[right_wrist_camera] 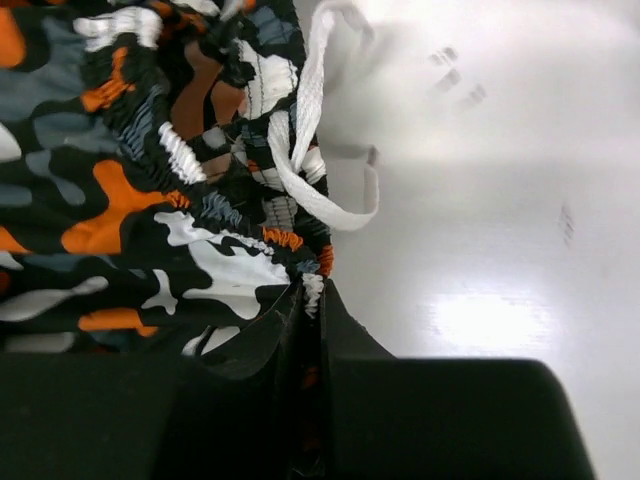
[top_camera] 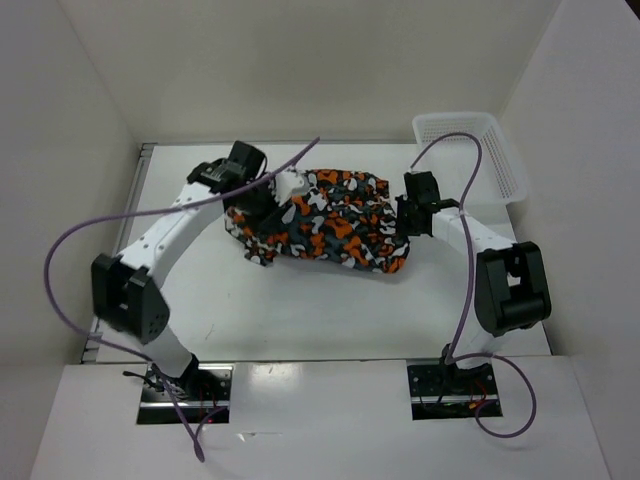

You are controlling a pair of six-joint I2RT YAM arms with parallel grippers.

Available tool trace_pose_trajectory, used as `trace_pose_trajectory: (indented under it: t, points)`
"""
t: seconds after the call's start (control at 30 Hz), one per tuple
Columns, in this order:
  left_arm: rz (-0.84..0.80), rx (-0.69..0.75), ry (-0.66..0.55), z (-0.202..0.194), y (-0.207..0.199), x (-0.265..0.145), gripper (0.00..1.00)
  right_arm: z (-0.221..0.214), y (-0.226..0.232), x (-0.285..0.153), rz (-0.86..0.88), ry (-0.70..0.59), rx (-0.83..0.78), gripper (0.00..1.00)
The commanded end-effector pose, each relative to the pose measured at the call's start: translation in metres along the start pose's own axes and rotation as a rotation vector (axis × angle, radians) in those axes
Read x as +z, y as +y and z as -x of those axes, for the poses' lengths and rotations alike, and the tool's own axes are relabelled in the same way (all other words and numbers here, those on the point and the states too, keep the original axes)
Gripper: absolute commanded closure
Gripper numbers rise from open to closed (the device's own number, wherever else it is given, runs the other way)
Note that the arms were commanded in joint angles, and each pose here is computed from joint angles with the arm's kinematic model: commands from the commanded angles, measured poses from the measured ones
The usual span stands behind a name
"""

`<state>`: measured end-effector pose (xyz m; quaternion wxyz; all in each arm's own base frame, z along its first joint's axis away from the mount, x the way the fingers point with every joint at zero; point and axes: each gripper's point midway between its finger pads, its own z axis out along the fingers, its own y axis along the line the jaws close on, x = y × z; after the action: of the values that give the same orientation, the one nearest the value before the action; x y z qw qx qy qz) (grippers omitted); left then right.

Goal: Fold and stack the shorts
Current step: Flatten the shorts out, then fold the shorts

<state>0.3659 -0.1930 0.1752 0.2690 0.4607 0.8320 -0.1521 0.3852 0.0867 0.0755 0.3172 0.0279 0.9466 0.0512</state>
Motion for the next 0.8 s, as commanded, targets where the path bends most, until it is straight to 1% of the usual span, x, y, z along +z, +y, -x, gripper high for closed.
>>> trace_pose_trajectory:
  t: [0.0, 0.03, 0.07, 0.13, 0.17, 0.2, 0.23, 0.27, 0.3, 0.33, 0.37, 0.4, 0.43, 0.47, 0.53, 0.57, 0.6, 0.67, 0.73, 0.77]
  points:
    - [-0.148, 0.061, 0.173, -0.076, -0.047, -0.01, 0.63, -0.012, -0.022, -0.007, -0.069, 0.008, -0.018, 0.89]
    - [-0.259, 0.034, 0.219, -0.095, -0.075, -0.014, 0.47, -0.012, -0.022, -0.007, -0.069, 0.008, -0.027, 0.88]
    - [-0.291, 0.017, 0.232, -0.1, -0.084, -0.018, 0.41, -0.012, -0.022, -0.007, -0.069, 0.008, -0.027, 0.88]
    - [-0.358, 0.004, 0.266, -0.113, -0.1, -0.025, 0.29, -0.009, -0.022, -0.009, -0.067, 0.0, -0.027, 0.71]
    - [-0.381, 0.003, 0.292, -0.122, -0.105, -0.026, 0.18, -0.007, -0.02, -0.012, -0.056, -0.008, -0.035, 0.68]
    - [-0.381, 0.003, 0.292, -0.122, -0.107, -0.03, 0.14, -0.014, -0.022, -0.011, -0.06, 0.011, -0.037, 0.61]
    - [-0.369, 0.002, 0.279, -0.119, -0.106, -0.03, 0.12, -0.017, -0.023, -0.013, -0.061, 0.012, -0.037, 0.55]
    - [-0.336, -0.008, 0.261, -0.114, -0.102, -0.031, 0.09, -0.014, -0.02, -0.016, -0.049, 0.001, -0.036, 0.52]
    - [-0.296, -0.025, 0.216, -0.099, -0.094, -0.03, 0.06, -0.023, -0.022, -0.015, -0.054, 0.025, -0.037, 0.47]
    - [-0.221, -0.093, 0.154, -0.08, -0.078, -0.027, 0.01, -0.017, -0.023, -0.022, -0.057, -0.002, -0.036, 0.44]
    - [-0.197, -0.117, 0.124, -0.068, -0.071, -0.025, 0.01, -0.02, -0.024, -0.023, -0.058, 0.002, -0.036, 0.38]
    - [-0.182, -0.146, 0.111, -0.059, -0.06, -0.016, 0.01, -0.024, -0.027, -0.025, -0.07, 0.007, -0.037, 0.25]
    - [-0.175, -0.158, 0.101, -0.051, -0.055, -0.015, 0.01, -0.021, -0.028, -0.031, -0.079, -0.008, -0.036, 0.2]
    - [-0.166, -0.143, 0.066, -0.036, -0.049, -0.018, 0.01, -0.018, -0.03, -0.034, -0.088, -0.02, -0.035, 0.16]
    - [-0.163, -0.127, 0.089, -0.035, -0.051, -0.011, 0.01, -0.014, -0.035, -0.044, -0.115, -0.043, -0.033, 0.1]
    - [-0.11, -0.11, 0.121, -0.041, -0.044, -0.007, 0.01, -0.011, -0.038, -0.047, -0.128, -0.056, -0.041, 0.09]
    - [-0.046, -0.101, 0.1, -0.035, -0.035, -0.005, 0.01, -0.011, -0.04, -0.05, -0.143, -0.059, -0.041, 0.09]
    - [0.057, -0.093, 0.099, -0.033, -0.015, -0.005, 0.01, -0.012, -0.046, -0.05, -0.16, -0.053, -0.035, 0.08]
    - [0.059, -0.072, 0.074, -0.024, -0.01, -0.003, 0.01, -0.011, -0.049, -0.049, -0.149, -0.039, -0.018, 0.08]
    - [0.013, -0.053, 0.064, -0.022, -0.016, 0.002, 0.01, -0.015, -0.046, -0.043, -0.124, -0.007, 0.001, 0.08]
